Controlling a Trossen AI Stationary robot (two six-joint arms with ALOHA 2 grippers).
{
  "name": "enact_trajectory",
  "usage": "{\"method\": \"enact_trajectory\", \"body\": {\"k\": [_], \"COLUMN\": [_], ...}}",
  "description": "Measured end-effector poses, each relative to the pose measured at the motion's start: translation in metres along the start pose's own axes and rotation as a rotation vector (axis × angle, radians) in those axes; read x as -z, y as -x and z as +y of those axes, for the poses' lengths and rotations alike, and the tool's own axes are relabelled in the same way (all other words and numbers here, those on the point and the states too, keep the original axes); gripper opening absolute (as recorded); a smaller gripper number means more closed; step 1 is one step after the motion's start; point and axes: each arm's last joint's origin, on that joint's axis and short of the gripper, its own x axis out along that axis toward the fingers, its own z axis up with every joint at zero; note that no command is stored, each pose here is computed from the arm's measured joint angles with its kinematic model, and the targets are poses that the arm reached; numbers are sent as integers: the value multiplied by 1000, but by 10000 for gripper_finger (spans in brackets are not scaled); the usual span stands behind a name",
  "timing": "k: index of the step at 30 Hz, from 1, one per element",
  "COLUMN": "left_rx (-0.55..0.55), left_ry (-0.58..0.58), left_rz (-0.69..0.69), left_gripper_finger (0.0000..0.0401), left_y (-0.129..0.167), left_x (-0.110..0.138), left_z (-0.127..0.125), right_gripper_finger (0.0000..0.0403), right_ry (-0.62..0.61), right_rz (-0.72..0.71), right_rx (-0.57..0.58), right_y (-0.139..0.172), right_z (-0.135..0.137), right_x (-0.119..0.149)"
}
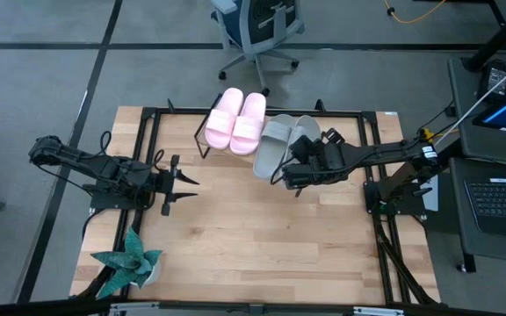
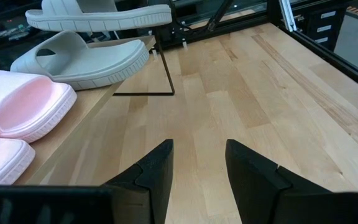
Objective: Pick and place slides into the shelf
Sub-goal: Put the gray slide on the shelf
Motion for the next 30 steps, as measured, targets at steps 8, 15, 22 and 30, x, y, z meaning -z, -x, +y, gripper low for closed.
{"method": "enact_trajectory", "body": {"k": [8,15,22,30], "left_rx": [0,0,0,0], "left_ry": [1,0,0,0], "left_rz": [0,0,0,0], "left_gripper_finger": [139,139,139,139], "left_y": [0,0,0,0], "left_x": [0,0,0,0], "left_z": [0,0,0,0], "right_gripper_finger": [145,171,179,179], "right_ry": [-19,11,-1,-62], "right_rz": [-21,-23,-58,-158], "right_rx": [-22,-20,-56,-160], "right_y": [0,0,7,42], "right_z": [3,3,2,-13], "right_x": [-3,-3,-11,-33]}}
